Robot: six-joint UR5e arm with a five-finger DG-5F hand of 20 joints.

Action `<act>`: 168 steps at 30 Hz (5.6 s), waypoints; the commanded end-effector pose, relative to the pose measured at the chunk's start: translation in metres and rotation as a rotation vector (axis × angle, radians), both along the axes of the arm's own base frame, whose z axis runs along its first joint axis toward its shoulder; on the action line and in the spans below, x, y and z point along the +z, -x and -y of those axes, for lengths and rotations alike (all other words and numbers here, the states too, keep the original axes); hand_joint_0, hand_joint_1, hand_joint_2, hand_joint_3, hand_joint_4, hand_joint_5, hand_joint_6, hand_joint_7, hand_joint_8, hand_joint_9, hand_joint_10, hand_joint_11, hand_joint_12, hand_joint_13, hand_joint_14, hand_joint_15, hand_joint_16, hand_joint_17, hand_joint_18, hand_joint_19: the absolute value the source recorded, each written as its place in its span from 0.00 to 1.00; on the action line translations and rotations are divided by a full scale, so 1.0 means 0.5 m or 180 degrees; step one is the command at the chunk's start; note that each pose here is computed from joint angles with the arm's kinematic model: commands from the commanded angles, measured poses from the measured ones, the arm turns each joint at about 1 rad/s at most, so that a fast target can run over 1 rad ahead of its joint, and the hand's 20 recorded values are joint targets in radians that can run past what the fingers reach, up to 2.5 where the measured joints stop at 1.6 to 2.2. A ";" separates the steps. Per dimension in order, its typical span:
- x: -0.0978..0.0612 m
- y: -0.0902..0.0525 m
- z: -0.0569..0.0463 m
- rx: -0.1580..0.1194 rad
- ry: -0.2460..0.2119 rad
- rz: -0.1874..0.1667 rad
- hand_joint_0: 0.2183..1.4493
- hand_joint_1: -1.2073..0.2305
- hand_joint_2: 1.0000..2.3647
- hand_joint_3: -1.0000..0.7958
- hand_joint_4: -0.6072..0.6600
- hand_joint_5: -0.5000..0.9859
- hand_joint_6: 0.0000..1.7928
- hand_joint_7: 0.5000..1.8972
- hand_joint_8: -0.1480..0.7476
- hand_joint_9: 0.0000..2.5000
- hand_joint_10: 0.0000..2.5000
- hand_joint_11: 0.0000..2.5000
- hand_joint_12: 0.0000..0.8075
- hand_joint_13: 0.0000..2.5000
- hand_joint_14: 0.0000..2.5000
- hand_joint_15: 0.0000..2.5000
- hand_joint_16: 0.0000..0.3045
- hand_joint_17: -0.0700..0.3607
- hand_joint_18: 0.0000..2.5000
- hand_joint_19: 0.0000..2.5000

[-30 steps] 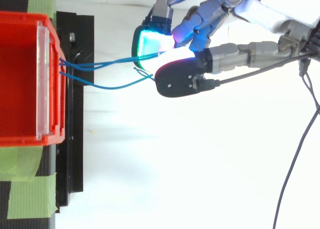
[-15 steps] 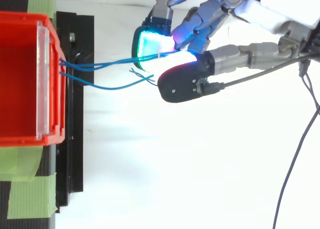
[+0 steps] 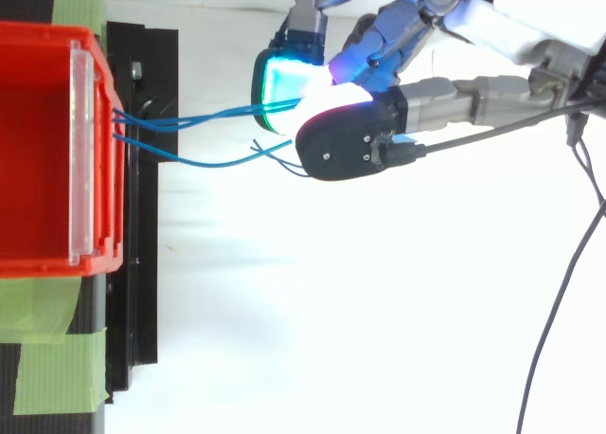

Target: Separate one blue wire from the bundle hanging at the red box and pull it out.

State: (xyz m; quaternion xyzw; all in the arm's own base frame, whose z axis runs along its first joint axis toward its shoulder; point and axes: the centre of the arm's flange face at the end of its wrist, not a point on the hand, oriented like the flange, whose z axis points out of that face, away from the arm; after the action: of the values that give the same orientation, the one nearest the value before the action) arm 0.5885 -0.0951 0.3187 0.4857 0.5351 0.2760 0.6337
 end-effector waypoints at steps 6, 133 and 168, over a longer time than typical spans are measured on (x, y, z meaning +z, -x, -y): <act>0.001 -0.001 -0.001 0.0002 -0.0001 0.0007 0.31 0.43 0.01 0.35 0.64 0.22 0.41 0.46 0.61 0.46 0.01 0.42 0.40 0.55 0.06 0.67 0.17 0.43 0.29 0.33; -0.001 0.001 0.000 -0.0003 0.0002 -0.0012 0.32 0.26 0.02 0.42 0.62 0.19 0.49 0.46 0.56 0.48 0.01 0.52 0.40 0.56 0.11 0.68 0.17 0.43 0.32 0.34; 0.000 0.000 -0.001 0.0007 0.0000 -0.0003 0.32 0.39 0.02 0.52 0.60 0.19 0.49 0.43 0.59 0.46 0.01 0.49 0.40 0.56 0.09 0.66 0.17 0.43 0.31 0.35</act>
State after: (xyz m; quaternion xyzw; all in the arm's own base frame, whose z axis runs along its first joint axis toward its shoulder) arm 0.5885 -0.0946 0.3186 0.4853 0.5360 0.2763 0.6331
